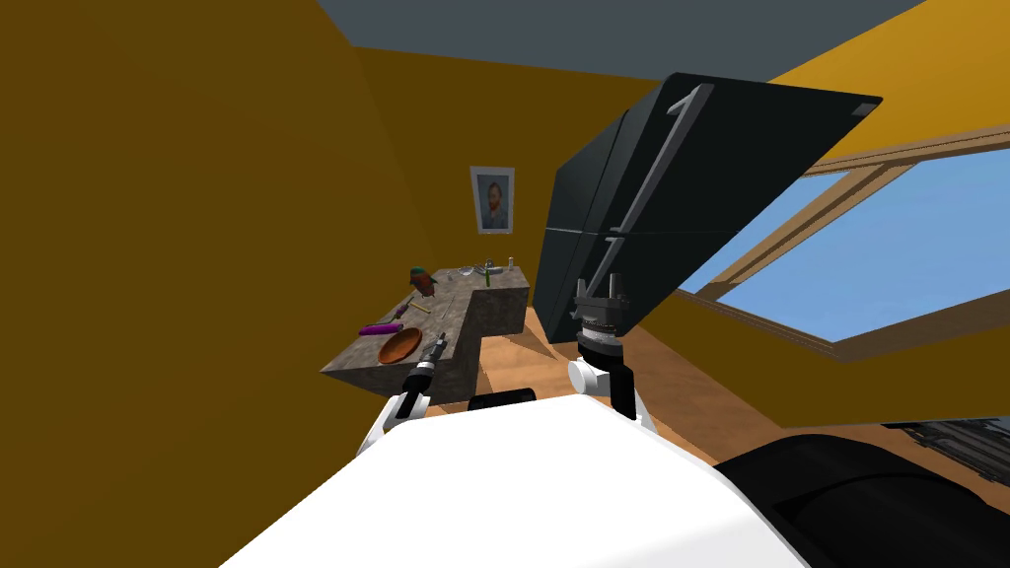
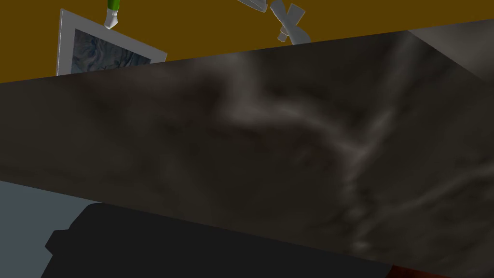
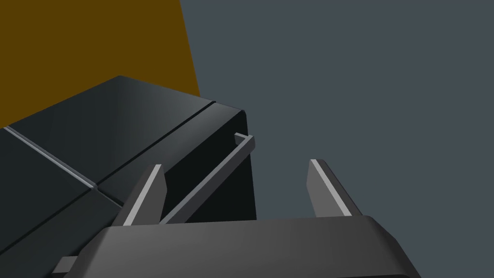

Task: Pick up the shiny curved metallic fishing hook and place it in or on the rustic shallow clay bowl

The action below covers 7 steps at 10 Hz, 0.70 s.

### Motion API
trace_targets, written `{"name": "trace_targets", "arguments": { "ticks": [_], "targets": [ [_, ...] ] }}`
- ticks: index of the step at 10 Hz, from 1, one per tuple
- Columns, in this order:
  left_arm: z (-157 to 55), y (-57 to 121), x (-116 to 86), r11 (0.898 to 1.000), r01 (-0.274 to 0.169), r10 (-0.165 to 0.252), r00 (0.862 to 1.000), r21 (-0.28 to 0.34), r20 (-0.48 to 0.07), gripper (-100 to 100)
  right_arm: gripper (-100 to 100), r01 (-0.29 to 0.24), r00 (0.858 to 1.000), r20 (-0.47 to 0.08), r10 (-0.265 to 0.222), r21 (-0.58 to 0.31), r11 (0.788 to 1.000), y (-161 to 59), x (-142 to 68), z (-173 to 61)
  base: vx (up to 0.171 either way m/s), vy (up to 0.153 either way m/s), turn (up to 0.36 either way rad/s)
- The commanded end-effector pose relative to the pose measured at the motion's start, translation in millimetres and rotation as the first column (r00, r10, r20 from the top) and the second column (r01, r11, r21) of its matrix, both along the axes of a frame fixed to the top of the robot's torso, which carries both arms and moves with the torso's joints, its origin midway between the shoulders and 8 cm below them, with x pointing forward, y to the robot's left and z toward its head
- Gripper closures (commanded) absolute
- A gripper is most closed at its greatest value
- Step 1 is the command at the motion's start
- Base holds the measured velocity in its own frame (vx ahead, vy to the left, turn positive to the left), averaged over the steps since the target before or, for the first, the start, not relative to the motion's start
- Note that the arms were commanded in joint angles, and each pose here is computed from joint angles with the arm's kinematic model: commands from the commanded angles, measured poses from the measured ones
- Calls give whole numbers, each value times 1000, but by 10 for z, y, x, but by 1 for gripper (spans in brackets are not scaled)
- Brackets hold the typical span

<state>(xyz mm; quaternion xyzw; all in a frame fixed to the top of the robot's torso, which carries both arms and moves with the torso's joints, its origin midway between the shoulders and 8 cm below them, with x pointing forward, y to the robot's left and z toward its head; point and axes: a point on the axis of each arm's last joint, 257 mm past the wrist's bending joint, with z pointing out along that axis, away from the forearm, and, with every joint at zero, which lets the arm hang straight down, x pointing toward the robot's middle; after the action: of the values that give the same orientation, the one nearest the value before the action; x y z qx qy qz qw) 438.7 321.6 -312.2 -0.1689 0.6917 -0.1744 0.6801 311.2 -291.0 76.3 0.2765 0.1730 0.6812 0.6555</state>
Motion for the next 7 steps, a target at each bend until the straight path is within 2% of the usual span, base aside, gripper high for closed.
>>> {"name": "trace_targets", "arguments": {
  "ticks": [1,3,4,5,6,7],
  "targets": [
    [0,0,0,1000,0,0,1000,0,0,100,0,0,1000,0,0,0,1000,0,0,0,0,0,0],
    [0,2,0,1000,0,0,1000,3,0,100,0,0,1000,0,0,0,1000,0,0,0,0,0,0],
    [0,3,0,1000,0,0,1000,4,0,0,0,0,1000,0,0,0,1000,0,0,0,0,0,0],
    [0,3,0,1000,0,0,1000,4,0,100,0,0,1000,0,0,0,1000,0,0,0,0,0,0],
    [0,4,0,1000,0,0,1000,5,0,0,0,0,1000,0,0,0,1000,0,0,0,0,0,0],
    [91,-11,10,1000,-9,10,1000,-26,10,100,0,0,1000,0,0,0,1000,0,0,0,-73,-79,269]
  ]
}}
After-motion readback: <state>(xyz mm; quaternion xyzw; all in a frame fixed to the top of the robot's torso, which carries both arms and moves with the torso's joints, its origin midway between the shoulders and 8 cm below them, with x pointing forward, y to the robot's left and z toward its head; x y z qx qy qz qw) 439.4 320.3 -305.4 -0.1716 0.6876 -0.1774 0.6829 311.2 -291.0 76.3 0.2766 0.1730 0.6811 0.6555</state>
